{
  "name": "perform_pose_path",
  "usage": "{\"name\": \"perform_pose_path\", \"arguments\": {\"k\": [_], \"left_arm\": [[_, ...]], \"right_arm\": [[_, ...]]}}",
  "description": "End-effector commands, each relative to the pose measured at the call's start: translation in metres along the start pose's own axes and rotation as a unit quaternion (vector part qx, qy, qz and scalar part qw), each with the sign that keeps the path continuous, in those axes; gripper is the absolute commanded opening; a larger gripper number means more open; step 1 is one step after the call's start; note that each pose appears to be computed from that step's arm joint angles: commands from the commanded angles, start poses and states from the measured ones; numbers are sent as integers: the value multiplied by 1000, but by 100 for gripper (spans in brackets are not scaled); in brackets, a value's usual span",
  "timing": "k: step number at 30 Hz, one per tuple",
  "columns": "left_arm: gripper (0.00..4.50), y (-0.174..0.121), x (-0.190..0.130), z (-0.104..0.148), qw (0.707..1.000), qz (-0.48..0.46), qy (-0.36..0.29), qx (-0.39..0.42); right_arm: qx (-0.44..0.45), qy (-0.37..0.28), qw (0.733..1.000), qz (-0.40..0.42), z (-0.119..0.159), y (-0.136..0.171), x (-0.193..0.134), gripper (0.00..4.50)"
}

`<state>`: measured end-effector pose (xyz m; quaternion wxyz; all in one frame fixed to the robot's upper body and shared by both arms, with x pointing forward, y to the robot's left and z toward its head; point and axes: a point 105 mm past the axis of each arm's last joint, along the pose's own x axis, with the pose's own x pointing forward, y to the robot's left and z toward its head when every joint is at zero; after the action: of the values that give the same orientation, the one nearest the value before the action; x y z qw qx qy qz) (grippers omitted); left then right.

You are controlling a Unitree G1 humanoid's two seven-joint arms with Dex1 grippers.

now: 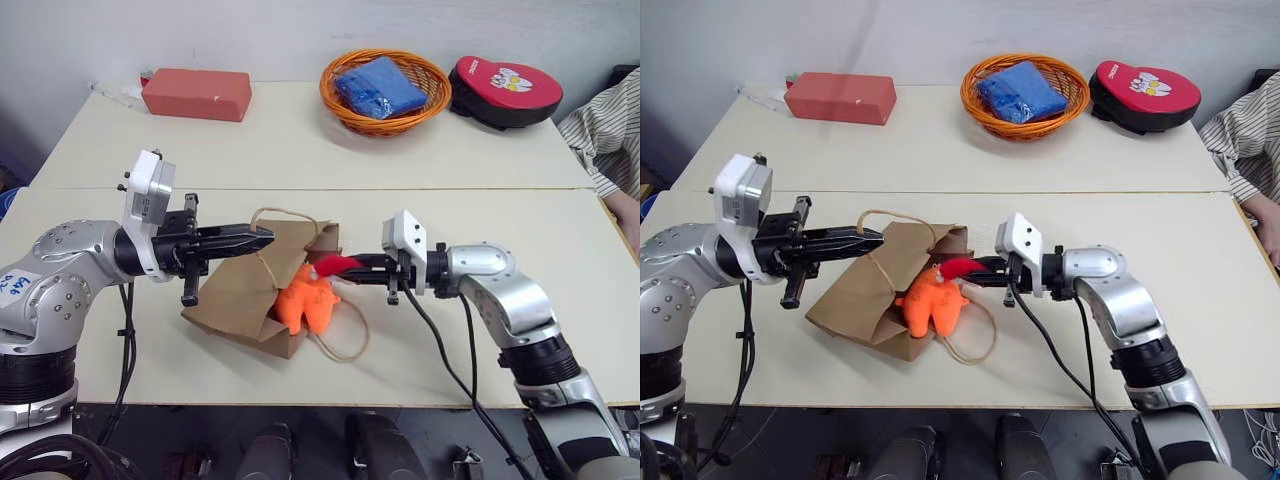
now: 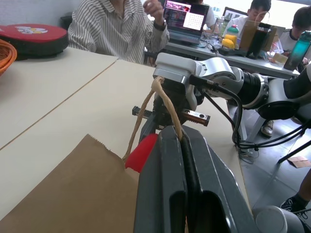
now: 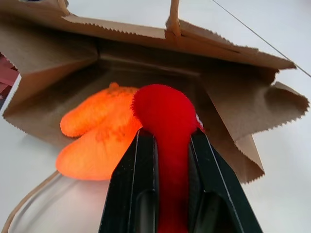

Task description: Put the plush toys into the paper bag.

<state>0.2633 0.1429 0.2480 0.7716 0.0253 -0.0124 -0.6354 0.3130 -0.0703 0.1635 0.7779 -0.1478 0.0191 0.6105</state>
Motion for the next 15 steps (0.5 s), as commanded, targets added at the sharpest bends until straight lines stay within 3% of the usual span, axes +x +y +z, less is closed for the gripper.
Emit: {"name": "perform_pose_path", "arguments": {"k": [1,7,15], "left_arm": [[0,-6,1,9,1000,-9,-8,20],[0,-6,6,11,999,-18,-9,27],[0,-8,7,12,999,-18,-11,32]], "right_arm": [[-5,-9,1000,-19,2,-4,8,24],[-7,9,1000,-23,-5,-8,33,23],[-12,24,999,-34,-6,-15,-2,23]]}}
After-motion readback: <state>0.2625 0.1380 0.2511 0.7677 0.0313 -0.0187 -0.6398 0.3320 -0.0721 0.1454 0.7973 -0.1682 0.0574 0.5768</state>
